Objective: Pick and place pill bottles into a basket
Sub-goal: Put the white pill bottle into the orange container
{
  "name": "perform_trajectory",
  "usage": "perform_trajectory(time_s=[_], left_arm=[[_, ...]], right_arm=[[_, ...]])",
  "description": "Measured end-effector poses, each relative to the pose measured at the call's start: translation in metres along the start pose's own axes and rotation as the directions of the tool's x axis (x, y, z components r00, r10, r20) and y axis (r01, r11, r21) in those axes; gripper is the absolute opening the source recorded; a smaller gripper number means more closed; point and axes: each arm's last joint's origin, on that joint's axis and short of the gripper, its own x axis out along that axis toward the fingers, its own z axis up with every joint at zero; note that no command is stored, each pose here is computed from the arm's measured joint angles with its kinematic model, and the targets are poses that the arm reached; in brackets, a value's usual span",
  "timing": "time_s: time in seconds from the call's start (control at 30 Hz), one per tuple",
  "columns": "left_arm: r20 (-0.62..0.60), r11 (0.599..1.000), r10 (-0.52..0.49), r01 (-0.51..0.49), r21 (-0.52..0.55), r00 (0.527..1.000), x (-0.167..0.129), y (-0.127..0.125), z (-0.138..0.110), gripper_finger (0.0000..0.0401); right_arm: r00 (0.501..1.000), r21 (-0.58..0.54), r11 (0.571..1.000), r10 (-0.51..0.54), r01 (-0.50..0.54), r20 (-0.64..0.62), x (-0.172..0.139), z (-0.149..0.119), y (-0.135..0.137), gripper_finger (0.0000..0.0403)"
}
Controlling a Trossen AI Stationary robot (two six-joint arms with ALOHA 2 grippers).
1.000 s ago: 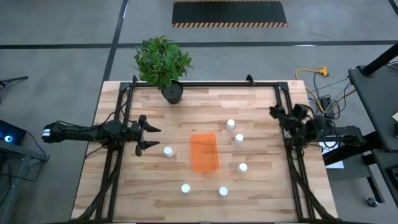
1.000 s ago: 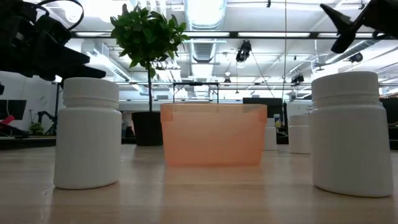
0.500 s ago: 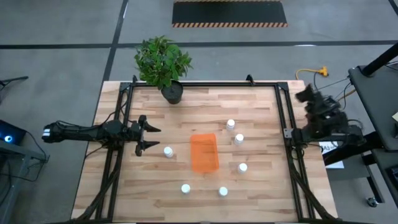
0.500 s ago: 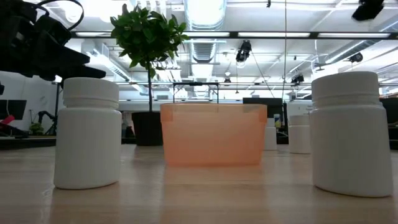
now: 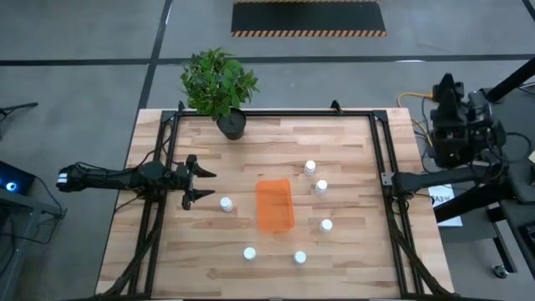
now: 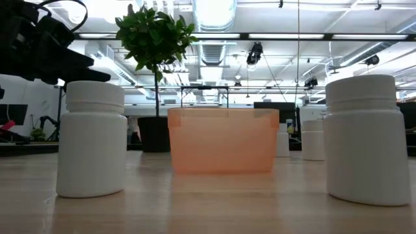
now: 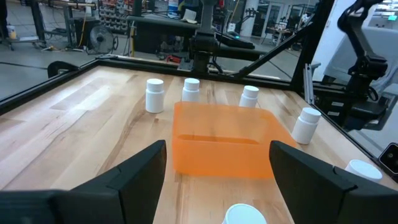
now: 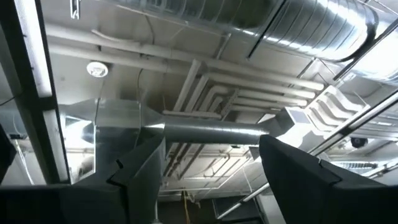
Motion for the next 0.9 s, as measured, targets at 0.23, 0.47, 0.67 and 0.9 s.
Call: perform_trajectory(time_s=[0.23, 0.47, 0.67, 0.9], left_arm=[[0.000, 1.000, 0.000, 0.000, 0.000, 1.000, 0.000, 0.000, 0.000, 0.0267], [0.000, 1.000, 0.000, 0.000, 0.000, 1.000, 0.000, 0.000, 0.000, 0.0267], [0.001, 1.000, 0.000, 0.000, 0.000, 1.000, 0.000, 0.000, 0.000, 0.0267], [0.000, 1.000, 0.000, 0.000, 0.000, 1.000, 0.000, 0.000, 0.000, 0.0267]], right_arm=[[1.000, 0.005, 1.000, -0.004, 0.004, 0.013, 0.052, -0.004, 0.018, 0.0249], [0.998, 0.103, 0.995, -0.014, 0.008, 0.058, 0.095, -0.004, 0.032, 0.0249], [0.997, 0.140, 0.990, 0.012, -0.002, -0.070, 0.118, -0.029, 0.045, 0.0249], [0.818, 0.089, 0.996, 0.063, -0.015, -0.572, 0.112, -0.089, 0.056, 0.0249]])
